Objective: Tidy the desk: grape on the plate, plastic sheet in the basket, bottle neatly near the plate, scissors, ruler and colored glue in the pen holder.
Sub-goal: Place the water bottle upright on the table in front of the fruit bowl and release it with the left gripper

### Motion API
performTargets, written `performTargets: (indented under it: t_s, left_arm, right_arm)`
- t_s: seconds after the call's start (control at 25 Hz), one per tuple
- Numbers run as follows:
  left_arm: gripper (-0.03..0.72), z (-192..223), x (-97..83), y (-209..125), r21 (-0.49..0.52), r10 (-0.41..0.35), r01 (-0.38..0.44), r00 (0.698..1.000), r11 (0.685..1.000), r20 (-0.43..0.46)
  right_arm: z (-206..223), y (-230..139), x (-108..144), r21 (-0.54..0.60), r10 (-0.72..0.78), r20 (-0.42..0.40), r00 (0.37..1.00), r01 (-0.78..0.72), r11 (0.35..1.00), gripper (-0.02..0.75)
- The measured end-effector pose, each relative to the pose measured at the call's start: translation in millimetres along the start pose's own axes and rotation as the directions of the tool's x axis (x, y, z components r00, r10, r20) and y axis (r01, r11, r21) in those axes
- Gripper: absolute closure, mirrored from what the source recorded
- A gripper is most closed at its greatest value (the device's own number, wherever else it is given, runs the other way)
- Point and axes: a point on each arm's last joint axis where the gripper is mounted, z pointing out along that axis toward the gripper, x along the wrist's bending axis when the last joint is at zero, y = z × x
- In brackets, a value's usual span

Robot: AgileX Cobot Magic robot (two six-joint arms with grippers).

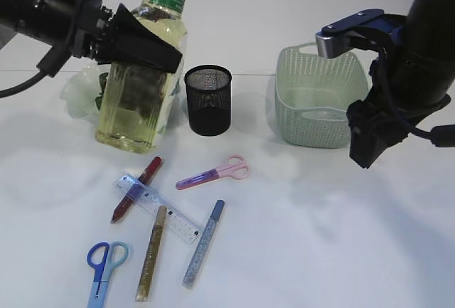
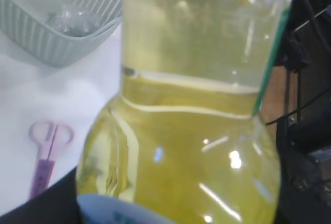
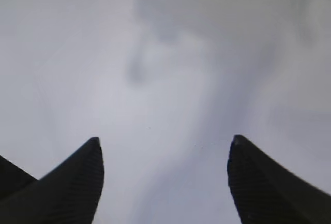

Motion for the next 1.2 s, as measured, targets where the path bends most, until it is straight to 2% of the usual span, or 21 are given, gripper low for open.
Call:
performTargets:
  t_s: [0.32, 0.48, 0.6, 0.76, 0.8, 0.88, 0.96, 1.08, 1.12, 1.2]
  left_arm:
    - [0.24, -14.4, 5.0, 3.7, 0.196, -0.019, 0.052, 0.986, 0.979, -0.168]
    - [0.24, -22.3, 11.3, 0.8, 0.267, -0.066, 0.149, 0.953, 0.952, -0.296]
    - [0.24, -27.9, 17.5, -4.0, 0.303, -0.095, 0.229, 0.912, 0.925, -0.399]
    - [0.241, -34.4, 25.0, -9.6, 0.304, -0.138, 0.336, 0.841, 0.892, -0.523]
    - [0.241, -36.6, 26.8, -10.7, 0.297, -0.153, 0.368, 0.816, 0.881, -0.557]
    - [0.241, -40.8, 31.0, -13.2, 0.271, -0.181, 0.431, 0.757, 0.861, -0.628]
    - [0.241, -46.0, 35.5, -15.6, 0.233, -0.203, 0.49, 0.683, 0.84, -0.702]
    - [0.241, -53.4, 41.3, -17.9, 0.179, -0.216, 0.542, 0.586, 0.821, -0.781]
    - [0.241, -54.9, 42.4, -18.3, 0.159, -0.226, 0.556, 0.559, 0.816, -0.798]
    - [0.241, -57.2, 44.3, -18.3, 0.128, -0.244, 0.569, 0.531, 0.812, -0.811]
  right_arm:
    - [0.0, -1.0, -3.0, 0.011, 0.002, 0.033, 0.999, -0.002, 1.0, 0.162]
    - [0.0, -1.1, -3.1, 0.011, 0.003, 0.034, 0.999, -0.004, 1.0, 0.162]
    - [0.0, -1.1, -3.1, 0.011, 0.005, 0.034, 0.999, -0.005, 1.0, 0.164]
    - [0.0, -1.1, -3.2, 0.012, 0.006, 0.036, 0.999, -0.006, 1.0, 0.169]
    - [0.0, -1.1, -3.3, 0.012, 0.006, 0.036, 0.999, -0.006, 1.0, 0.171]
    - [0.0, -1.1, -3.3, 0.012, 0.006, 0.036, 0.999, -0.006, 1.0, 0.172]
    - [0.0, -1.1, -3.3, 0.012, 0.006, 0.036, 0.999, -0.007, 1.0, 0.173]
    - [0.0, -1.1, -3.3, 0.012, 0.006, 0.036, 0.999, -0.007, 1.0, 0.173]
    - [0.0, -1.1, -3.3, 0.012, 0.006, 0.036, 0.999, -0.007, 1.0, 0.173]
    - [0.0, -1.1, -3.3, 0.012, 0.008, 0.036, 0.999, -0.009, 1.0, 0.173]
